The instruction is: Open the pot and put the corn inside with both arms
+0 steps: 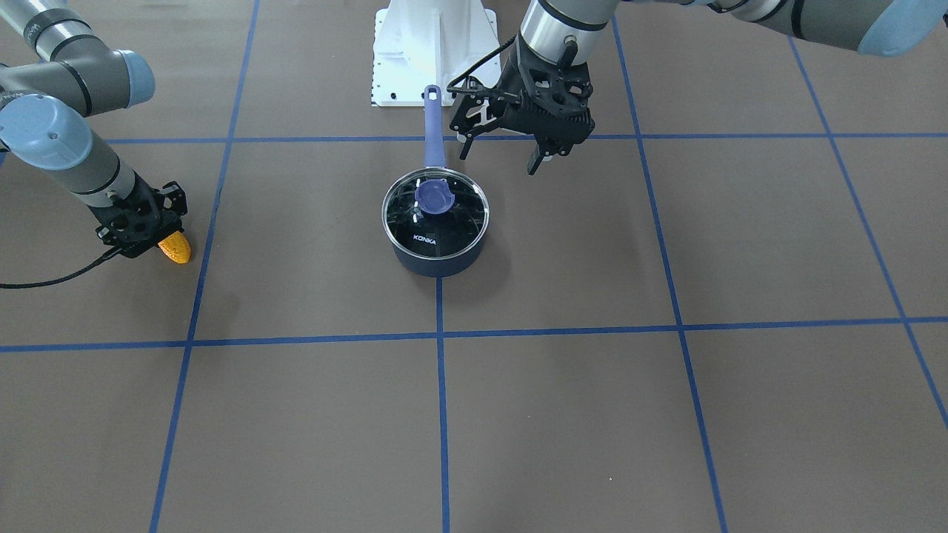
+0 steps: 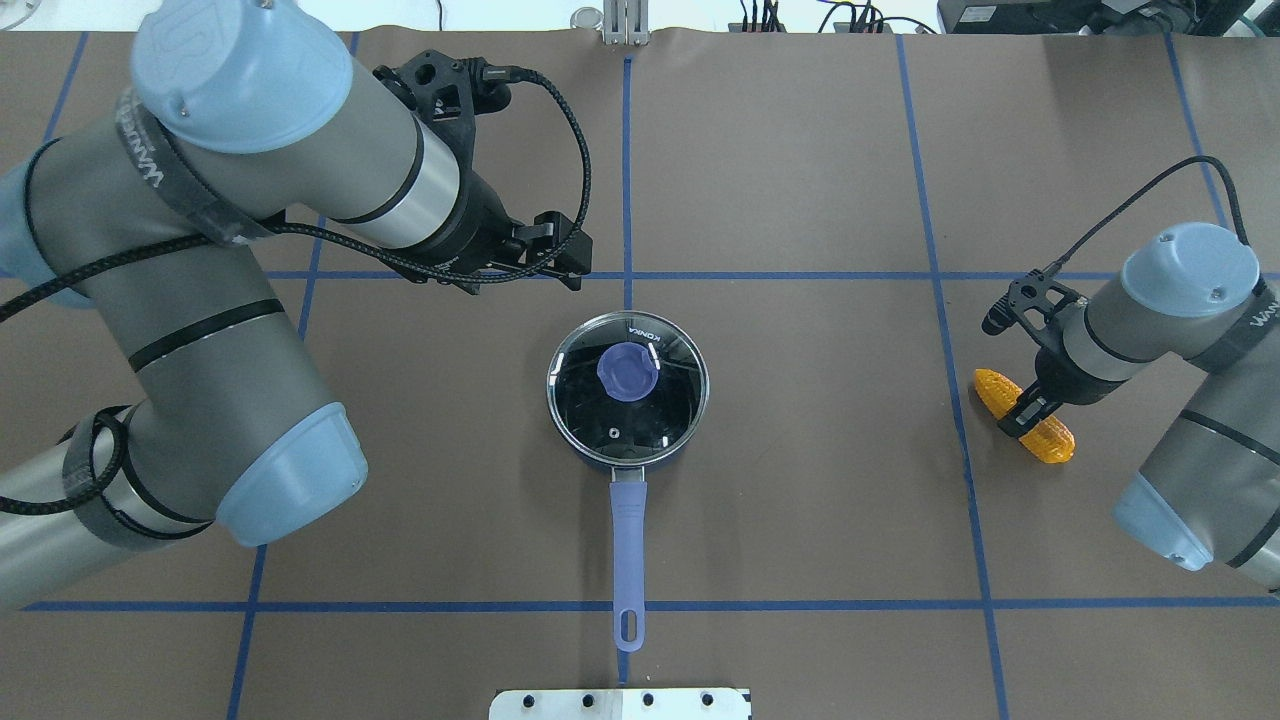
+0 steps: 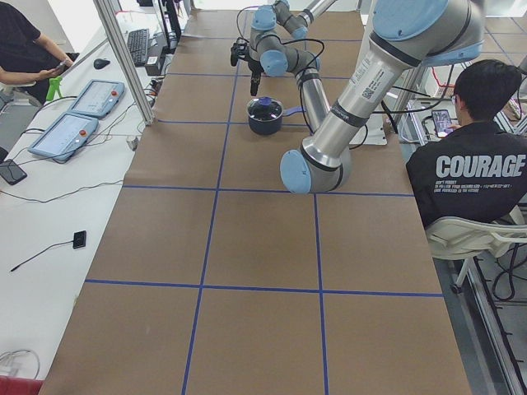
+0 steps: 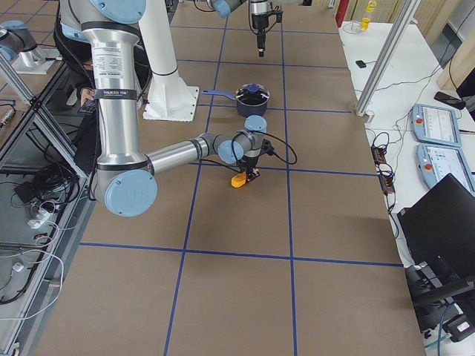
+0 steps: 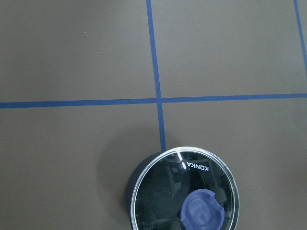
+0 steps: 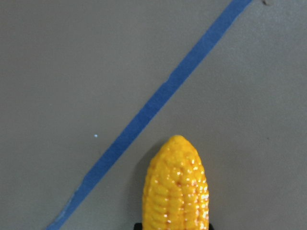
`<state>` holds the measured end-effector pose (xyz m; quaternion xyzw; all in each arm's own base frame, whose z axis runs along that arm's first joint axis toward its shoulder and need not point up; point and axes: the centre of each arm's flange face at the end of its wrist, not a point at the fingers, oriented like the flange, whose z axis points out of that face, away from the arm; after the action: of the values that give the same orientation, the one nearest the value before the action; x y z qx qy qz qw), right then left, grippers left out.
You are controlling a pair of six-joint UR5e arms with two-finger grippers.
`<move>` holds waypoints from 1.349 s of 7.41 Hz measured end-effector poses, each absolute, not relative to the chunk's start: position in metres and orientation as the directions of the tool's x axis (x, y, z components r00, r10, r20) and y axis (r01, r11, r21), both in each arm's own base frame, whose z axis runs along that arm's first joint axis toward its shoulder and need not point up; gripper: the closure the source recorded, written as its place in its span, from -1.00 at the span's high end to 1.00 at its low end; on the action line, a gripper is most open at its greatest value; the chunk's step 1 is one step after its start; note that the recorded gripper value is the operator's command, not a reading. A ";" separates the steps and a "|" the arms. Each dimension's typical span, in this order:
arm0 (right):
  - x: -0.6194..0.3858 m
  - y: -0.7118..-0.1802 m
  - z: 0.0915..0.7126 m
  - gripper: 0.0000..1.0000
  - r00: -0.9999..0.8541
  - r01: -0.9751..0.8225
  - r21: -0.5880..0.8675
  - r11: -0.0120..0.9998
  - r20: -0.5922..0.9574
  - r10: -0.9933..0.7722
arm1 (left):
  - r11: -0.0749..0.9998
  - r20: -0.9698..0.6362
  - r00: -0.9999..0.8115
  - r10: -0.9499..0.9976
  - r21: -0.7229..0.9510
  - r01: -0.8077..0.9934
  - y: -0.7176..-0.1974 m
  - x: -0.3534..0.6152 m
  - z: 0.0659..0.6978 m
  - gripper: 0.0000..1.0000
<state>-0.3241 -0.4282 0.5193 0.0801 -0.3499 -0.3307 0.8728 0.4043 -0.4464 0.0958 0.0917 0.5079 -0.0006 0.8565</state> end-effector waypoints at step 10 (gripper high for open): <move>-0.250 -0.505 0.413 -0.27 0.554 0.372 0.333 0.867 0.669 -0.495 | 0.977 -0.795 0.602 0.076 0.180 0.115 -0.447 0.525 0.084 0.96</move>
<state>-0.2499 -0.5047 0.4130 0.0764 -0.4025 -0.2467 0.8782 0.5248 -0.4469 0.0839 0.1069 0.4462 -0.0109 0.8885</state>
